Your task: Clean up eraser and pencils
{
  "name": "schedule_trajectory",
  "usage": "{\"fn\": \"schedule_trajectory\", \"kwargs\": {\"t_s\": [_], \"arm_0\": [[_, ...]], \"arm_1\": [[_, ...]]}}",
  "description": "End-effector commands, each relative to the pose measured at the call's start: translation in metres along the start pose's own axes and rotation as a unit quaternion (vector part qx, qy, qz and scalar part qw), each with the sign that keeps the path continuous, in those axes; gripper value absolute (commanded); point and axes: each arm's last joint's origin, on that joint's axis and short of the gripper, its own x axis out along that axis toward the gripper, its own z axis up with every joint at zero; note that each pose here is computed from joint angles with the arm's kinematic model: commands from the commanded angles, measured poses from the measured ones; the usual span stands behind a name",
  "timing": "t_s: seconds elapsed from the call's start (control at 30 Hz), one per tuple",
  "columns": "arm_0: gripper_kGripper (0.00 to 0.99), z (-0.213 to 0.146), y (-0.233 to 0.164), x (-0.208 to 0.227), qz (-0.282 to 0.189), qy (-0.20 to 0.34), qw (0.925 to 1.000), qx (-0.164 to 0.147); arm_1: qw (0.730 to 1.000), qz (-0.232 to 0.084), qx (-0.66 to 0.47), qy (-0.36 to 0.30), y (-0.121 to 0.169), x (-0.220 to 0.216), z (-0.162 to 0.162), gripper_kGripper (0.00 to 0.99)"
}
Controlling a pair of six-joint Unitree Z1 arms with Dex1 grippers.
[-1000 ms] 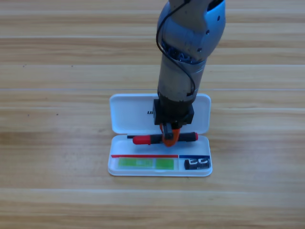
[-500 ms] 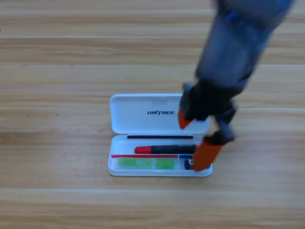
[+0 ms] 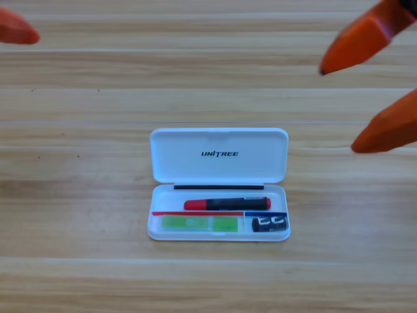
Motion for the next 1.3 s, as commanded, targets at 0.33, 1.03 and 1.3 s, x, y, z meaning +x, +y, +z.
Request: {"fn": "schedule_trajectory", "kwargs": {"t_s": [0.33,1.03,1.3], "arm_0": [[0.724,-0.009,0.016,0.142,-0.025,0.022,0.9993,-0.017],[0.0,-0.046,-0.002,0.246,-0.119,0.035,0.9919,0.029],[0.0,-0.054,-0.009,0.269,-0.166,0.028,0.9856,0.016]], "arm_1": [[0.999,-0.017,0.0,-0.052,0.029,-0.024,-0.028,0.956],[0.999,0.012,0.006,-0.034,0.022,-0.003,-0.027,0.956],[0.999,0.017,0.008,-0.031,0.02,0.001,-0.027,0.956]]}}
